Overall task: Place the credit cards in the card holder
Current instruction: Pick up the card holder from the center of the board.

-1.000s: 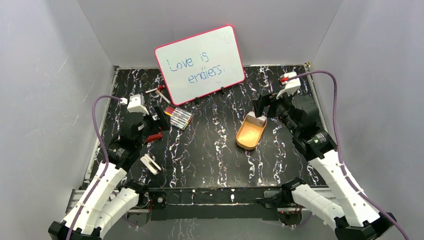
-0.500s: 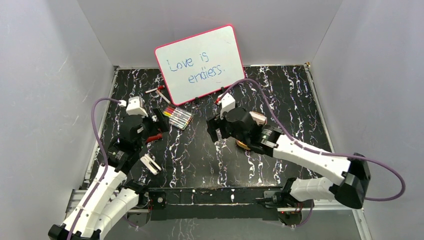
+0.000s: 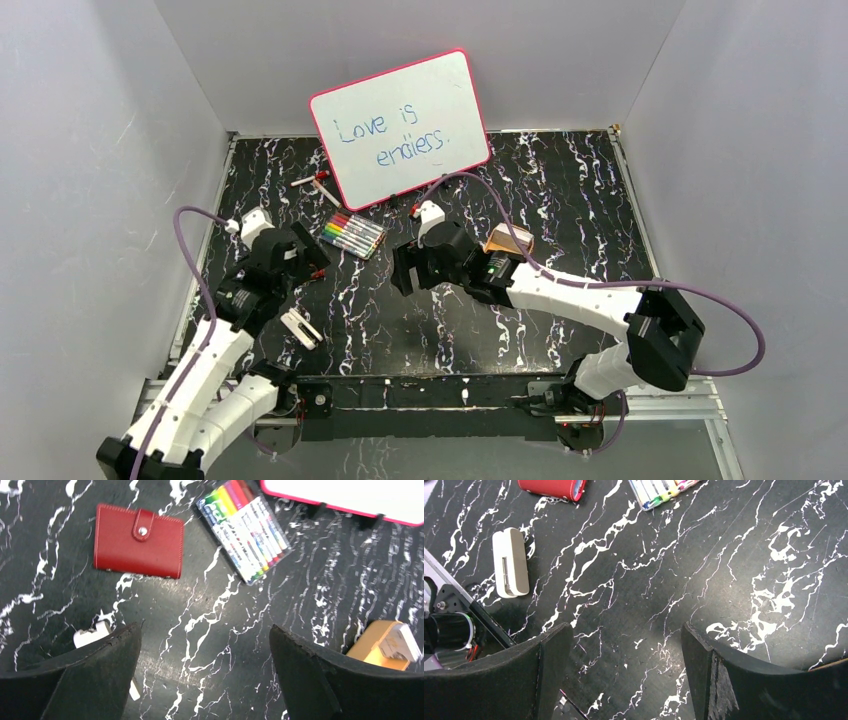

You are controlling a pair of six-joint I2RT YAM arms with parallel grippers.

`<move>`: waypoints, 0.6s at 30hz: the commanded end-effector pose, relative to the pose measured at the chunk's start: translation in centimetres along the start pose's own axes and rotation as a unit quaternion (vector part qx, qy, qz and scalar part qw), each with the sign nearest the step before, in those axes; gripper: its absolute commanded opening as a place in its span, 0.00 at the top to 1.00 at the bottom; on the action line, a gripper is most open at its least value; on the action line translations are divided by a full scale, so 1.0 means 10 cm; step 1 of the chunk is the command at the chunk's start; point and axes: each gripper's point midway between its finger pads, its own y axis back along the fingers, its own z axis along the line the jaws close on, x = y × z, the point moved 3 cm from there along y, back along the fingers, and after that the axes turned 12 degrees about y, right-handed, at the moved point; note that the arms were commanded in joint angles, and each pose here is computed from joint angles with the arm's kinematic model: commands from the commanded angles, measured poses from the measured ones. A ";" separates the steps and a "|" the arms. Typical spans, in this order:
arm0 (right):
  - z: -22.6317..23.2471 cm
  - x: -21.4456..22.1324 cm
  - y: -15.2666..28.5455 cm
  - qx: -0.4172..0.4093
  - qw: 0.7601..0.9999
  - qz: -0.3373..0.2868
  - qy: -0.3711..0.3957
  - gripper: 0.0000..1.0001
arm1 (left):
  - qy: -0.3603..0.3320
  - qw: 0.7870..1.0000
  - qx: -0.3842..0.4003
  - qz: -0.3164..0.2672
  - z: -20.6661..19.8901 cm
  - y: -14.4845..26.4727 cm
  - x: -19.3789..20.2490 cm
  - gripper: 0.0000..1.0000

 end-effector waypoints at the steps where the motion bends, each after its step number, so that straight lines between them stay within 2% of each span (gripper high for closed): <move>1: 0.11 -0.30 0.06 -0.025 0.998 -0.055 -0.011 0.12 | 0.065 0.993 -0.099 0.028 0.17 -0.17 0.15 0.04; 9: 0.07 -0.32 0.26 -0.024 0.997 -0.073 -0.002 0.12 | 0.223 0.958 -0.168 0.068 0.35 -0.68 0.08 0.07; 18: 0.03 -0.28 0.41 -0.024 0.996 -0.081 0.009 0.11 | 0.275 0.929 -0.249 0.018 0.71 -1.04 -0.28 0.06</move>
